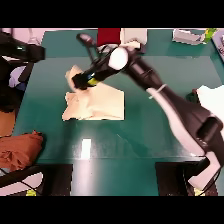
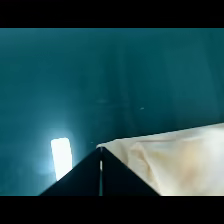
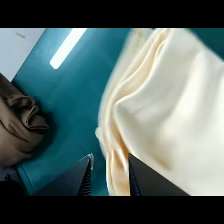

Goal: Fold the shirts.

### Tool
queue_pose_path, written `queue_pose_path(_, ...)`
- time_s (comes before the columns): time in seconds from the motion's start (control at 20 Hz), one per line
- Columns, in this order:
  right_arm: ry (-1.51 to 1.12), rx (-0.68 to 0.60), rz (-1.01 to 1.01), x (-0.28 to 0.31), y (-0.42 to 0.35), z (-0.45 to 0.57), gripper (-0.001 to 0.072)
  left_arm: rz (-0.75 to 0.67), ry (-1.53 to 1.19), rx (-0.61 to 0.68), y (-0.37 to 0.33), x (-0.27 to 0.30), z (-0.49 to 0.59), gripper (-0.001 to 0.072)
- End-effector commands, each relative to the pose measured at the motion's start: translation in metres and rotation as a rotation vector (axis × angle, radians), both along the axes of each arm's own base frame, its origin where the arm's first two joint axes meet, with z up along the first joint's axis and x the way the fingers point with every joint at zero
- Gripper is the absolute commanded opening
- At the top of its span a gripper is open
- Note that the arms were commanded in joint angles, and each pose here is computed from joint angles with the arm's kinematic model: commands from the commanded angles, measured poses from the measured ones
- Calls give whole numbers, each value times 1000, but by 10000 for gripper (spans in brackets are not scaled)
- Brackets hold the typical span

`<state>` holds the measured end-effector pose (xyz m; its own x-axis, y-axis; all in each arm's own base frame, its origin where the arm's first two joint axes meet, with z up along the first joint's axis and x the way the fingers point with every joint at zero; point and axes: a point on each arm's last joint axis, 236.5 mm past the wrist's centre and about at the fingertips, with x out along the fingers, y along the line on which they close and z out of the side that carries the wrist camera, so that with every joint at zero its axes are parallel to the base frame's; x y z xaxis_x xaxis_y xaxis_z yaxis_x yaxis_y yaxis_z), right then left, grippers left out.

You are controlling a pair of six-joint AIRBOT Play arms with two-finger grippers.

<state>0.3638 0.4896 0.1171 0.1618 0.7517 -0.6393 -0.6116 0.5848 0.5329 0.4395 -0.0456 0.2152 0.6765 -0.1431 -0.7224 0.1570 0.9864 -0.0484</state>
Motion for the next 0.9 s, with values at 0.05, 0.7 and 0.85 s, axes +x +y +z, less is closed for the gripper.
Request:
queue_pose_path(0.05, 20, 0, 2, 7, 2, -27, 276, 27, -19, 35, 22, -19, 18, 24)
queue_pose_path(0.7, 392, -451, -538, 12, -252, -137, 632, -202, -82, -12, -80, -22, 24, 24)
queue_pose_path(0.85, 494, -371, -531, 7, -219, -158, 623, -210, -81, -4, -79, -23, 24, 24)
